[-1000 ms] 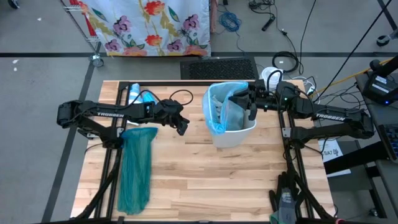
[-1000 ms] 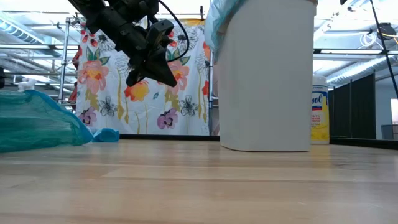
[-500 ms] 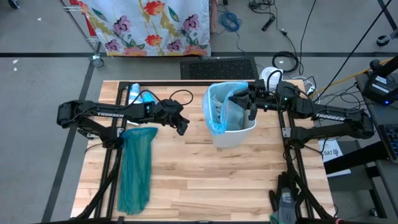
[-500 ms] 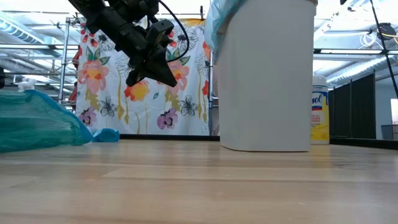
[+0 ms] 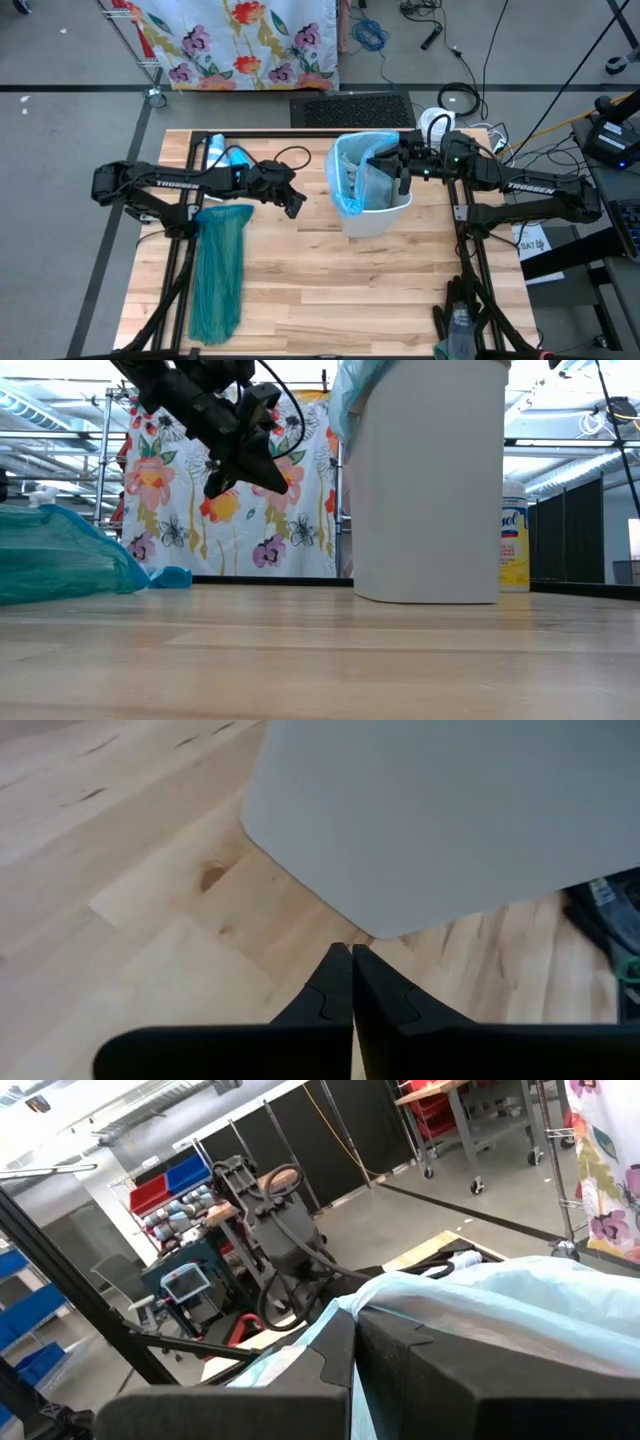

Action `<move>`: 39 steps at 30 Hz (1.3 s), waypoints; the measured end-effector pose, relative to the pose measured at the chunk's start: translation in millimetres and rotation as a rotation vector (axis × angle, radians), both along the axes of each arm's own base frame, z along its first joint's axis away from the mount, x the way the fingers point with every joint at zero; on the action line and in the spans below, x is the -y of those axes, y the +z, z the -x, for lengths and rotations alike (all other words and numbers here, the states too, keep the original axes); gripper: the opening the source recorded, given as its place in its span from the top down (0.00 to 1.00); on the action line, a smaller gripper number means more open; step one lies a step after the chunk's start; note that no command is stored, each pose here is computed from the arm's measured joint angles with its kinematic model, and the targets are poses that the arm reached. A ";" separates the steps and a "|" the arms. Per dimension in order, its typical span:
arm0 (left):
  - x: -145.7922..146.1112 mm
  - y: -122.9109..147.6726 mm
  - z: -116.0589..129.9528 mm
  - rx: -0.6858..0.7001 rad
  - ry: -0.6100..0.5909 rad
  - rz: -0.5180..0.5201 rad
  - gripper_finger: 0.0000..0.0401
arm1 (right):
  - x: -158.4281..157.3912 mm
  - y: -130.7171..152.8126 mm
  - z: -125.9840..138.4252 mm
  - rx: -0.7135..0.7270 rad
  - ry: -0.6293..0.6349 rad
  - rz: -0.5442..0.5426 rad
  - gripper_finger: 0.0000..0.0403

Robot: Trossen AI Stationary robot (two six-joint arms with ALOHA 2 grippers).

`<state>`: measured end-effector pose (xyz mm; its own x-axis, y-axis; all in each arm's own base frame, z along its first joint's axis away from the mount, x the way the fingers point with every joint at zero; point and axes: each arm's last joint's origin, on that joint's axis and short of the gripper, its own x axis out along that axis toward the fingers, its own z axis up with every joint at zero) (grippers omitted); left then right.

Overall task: Place trash/remove bag and relplace
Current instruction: Close the blue trash bag

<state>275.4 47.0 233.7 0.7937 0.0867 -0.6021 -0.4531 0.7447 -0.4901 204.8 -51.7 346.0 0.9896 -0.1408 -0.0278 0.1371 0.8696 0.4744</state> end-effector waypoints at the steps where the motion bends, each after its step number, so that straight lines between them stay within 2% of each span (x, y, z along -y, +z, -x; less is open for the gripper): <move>1: 0.9 0.0 -0.2 0.000 -0.003 0.001 1.00 | 0.0 0.0 0.0 0.000 0.000 0.001 1.00; 8: 5.7 2.3 -2.6 0.029 -0.018 -0.001 1.00 | 0.6 -0.8 0.1 -0.009 -0.020 0.003 1.00; 18: 4.2 25.7 -14.7 0.300 0.005 -0.034 0.99 | 1.7 -2.7 -0.8 -0.022 -0.047 -0.005 1.00; 24: 2.7 22.4 -17.3 0.290 0.060 -0.072 0.93 | 1.7 -1.6 -0.9 -0.009 -0.048 -0.022 1.00; 30: 1.5 10.0 -28.1 0.292 0.089 -0.015 0.86 | 1.7 -1.6 -0.9 -0.008 -0.048 -0.026 1.00; 39: 15.4 -7.4 -48.1 0.326 -0.080 -0.077 0.71 | 1.8 -1.7 -1.0 -0.008 -0.049 -0.026 1.00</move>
<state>323.5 31.6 226.4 0.9495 0.0520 -0.3093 -0.2205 0.8121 -0.5402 205.8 -53.5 344.3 0.9813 -0.1882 -0.0405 0.1833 0.8489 0.4957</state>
